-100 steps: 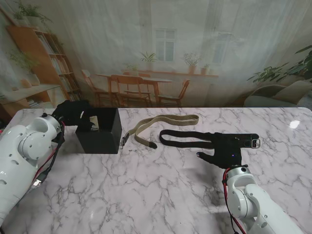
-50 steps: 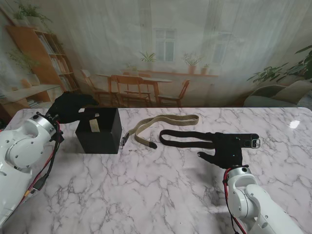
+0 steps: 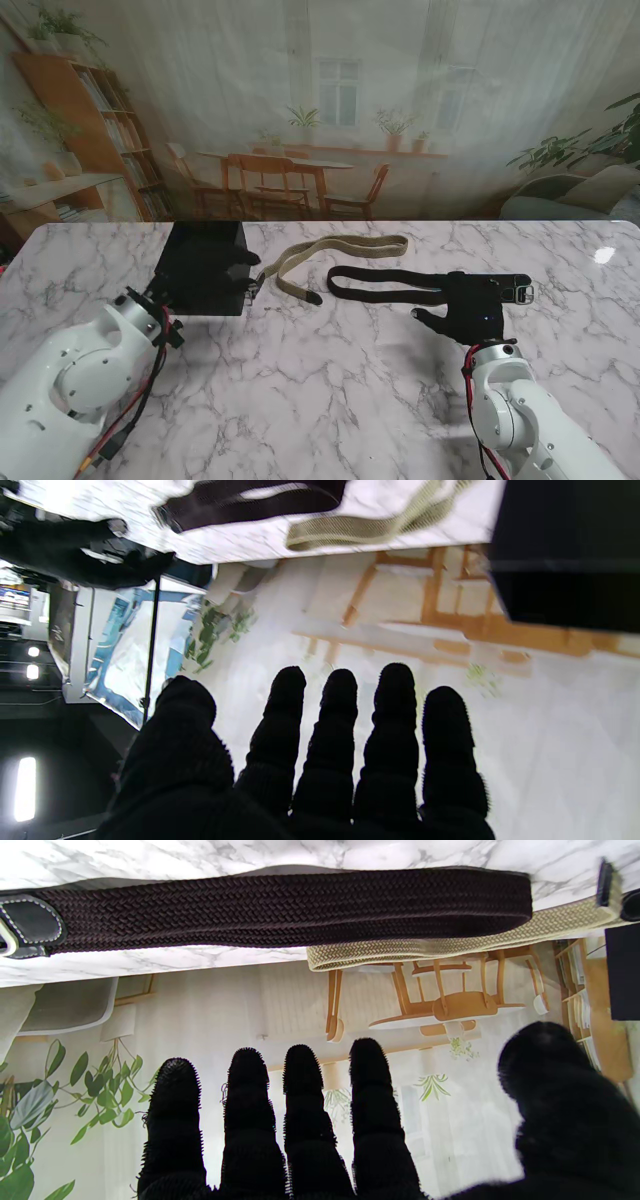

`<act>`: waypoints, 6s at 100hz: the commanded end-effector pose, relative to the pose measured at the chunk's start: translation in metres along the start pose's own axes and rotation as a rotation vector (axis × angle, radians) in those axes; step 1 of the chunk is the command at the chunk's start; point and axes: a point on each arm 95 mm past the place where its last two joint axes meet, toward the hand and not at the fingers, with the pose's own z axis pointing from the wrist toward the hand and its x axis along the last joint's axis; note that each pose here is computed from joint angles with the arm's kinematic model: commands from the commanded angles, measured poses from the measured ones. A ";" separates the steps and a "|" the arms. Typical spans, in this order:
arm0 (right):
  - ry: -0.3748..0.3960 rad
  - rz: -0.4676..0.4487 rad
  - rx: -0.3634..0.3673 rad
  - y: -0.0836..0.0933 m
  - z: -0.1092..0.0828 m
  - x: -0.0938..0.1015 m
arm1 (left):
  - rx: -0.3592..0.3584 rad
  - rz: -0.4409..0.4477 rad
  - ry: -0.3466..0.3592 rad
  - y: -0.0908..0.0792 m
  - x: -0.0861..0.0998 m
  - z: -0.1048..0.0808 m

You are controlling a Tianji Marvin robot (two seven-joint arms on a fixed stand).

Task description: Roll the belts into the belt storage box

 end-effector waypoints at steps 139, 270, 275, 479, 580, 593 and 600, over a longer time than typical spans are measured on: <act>0.008 -0.398 0.275 -0.036 0.077 -0.027 | -0.179 -0.136 -0.045 0.075 0.024 0.013; 0.015 -0.248 0.196 -0.061 0.055 -0.027 | -0.189 -0.139 -0.053 0.077 0.022 0.015; 0.015 -0.239 0.192 -0.061 0.054 -0.027 | -0.190 -0.139 -0.053 0.077 0.022 0.016; 0.388 0.013 0.303 0.007 -0.015 -0.008 | -0.529 -0.044 0.155 0.129 0.076 0.155; 0.361 0.073 0.361 0.003 -0.025 -0.012 | -0.580 0.041 0.225 0.135 0.086 0.135; 0.388 0.075 0.382 -0.004 -0.028 -0.007 | -0.598 0.105 0.256 0.128 0.084 0.116; 0.402 0.085 0.393 -0.008 -0.030 -0.002 | -0.598 0.138 0.272 0.124 0.081 0.105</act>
